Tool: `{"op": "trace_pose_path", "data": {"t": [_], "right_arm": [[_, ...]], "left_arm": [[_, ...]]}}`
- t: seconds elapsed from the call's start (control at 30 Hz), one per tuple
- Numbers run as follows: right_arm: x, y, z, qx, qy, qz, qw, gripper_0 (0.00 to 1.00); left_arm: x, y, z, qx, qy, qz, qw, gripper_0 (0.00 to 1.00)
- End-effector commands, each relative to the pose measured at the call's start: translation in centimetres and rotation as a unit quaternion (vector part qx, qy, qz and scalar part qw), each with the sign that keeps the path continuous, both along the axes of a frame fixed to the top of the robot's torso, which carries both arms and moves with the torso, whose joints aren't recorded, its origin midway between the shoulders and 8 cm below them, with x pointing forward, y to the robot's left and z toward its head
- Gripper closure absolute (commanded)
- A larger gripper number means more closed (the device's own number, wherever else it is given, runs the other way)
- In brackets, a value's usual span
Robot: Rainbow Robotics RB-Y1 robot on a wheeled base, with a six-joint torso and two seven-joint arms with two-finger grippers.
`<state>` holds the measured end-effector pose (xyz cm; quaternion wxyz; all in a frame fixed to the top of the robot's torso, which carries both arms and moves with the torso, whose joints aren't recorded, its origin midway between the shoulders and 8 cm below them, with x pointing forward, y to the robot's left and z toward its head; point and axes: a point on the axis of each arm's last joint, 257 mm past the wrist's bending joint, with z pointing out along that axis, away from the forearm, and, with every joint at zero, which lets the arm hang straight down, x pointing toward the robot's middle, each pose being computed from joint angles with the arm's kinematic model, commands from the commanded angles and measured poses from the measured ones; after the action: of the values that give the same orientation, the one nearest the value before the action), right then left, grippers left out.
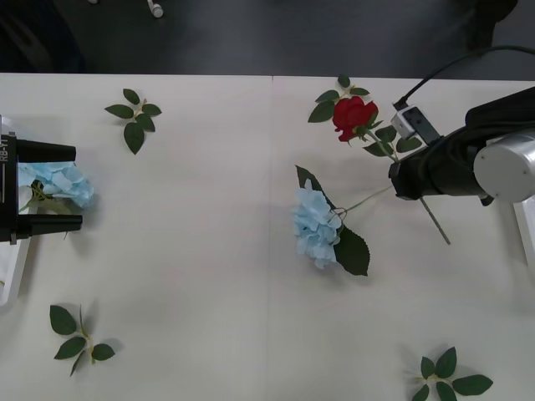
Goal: Put the red flowers into the right box and the blue flowers into the left box
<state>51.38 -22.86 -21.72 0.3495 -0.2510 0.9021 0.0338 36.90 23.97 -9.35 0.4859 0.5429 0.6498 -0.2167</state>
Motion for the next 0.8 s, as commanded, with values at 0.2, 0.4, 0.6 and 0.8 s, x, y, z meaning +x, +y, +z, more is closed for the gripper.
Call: {"op": "trace_pose_path", "data": {"t": [0.2, 0.4, 0.6, 0.8], "right_arm": [[-1.3, -2.5, 7.7, 0.048, 0.001, -0.022, 0.999, 1.0], [-2.9, -8.7, 11.8, 0.04, 0.007, -0.07, 0.997, 1.0], [-3.8, -14.0, 16.3, -0.012, -0.011, -0.105, 0.994, 1.0], [-4.3, -16.5, 17.8, -0.006, 0.0, -0.145, 0.989, 1.0]], "left_arm": [[-0.4, 0.3, -0.1, 0.031, -0.012, -0.007, 0.999, 0.0], [-0.4, 0.3, -0.1, 0.031, -0.012, -0.007, 0.999, 0.0], [-0.4, 0.3, -0.1, 0.031, -0.012, -0.007, 0.999, 0.0], [-0.4, 0.3, -0.1, 0.031, -0.012, -0.007, 0.999, 0.0]]}}
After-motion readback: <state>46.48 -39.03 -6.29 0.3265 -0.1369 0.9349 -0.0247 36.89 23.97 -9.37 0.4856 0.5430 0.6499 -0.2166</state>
